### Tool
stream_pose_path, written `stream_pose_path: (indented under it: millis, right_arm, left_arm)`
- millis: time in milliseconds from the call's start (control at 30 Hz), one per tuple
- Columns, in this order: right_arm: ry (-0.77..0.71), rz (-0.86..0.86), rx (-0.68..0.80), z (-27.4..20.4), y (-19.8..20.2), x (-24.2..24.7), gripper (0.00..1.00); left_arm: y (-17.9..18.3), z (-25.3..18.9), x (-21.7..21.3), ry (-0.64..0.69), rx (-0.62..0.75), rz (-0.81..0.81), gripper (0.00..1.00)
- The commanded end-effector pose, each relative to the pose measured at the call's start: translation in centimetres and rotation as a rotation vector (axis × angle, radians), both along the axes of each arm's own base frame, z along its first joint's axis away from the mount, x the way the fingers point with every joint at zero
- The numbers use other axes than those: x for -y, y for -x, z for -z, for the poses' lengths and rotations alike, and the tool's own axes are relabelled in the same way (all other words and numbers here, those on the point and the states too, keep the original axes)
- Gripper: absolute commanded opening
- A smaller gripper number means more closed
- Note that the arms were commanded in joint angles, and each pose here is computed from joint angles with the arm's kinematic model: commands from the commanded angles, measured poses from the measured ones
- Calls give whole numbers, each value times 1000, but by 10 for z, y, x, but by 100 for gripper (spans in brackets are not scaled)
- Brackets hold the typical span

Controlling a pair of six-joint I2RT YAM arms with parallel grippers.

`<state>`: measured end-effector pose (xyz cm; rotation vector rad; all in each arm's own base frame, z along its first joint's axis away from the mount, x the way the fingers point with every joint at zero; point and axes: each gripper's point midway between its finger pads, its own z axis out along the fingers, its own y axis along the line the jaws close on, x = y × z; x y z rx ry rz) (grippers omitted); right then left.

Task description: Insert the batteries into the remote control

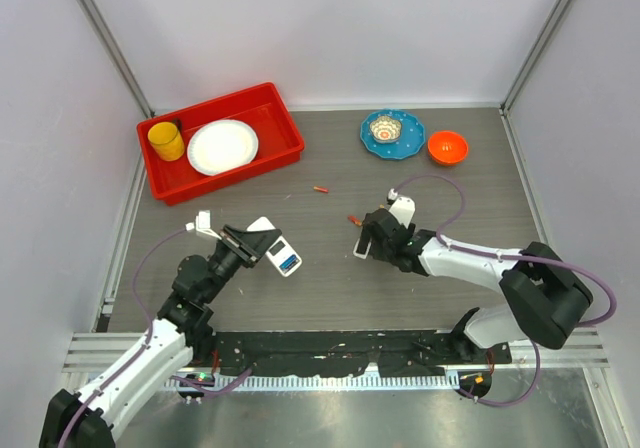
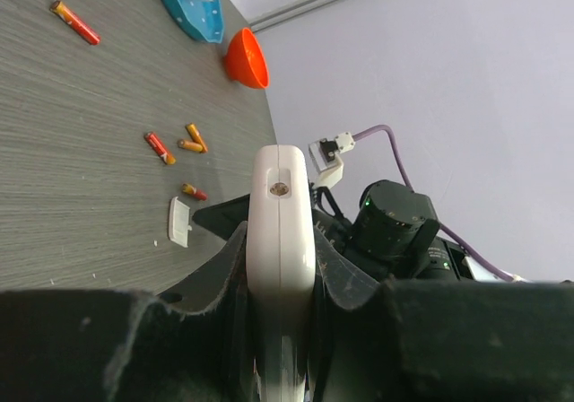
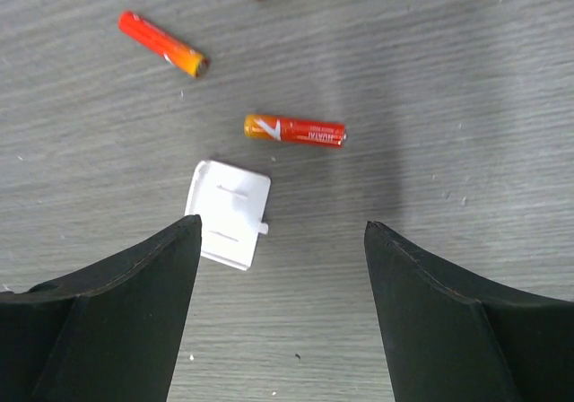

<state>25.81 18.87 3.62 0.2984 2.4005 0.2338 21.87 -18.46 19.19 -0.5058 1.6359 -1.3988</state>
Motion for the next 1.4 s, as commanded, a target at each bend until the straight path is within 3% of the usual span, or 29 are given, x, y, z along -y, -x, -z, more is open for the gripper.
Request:
stream_pose_path:
  millis: [0, 1367]
  right_arm:
    - [25, 35, 22, -4, -2, -1, 78]
    - [58, 51, -3, 4, -1, -10, 78]
  left_arm:
    - [4, -26, -2, 55, 93, 5, 0]
    - [11, -24, -7, 65, 103, 0, 0]
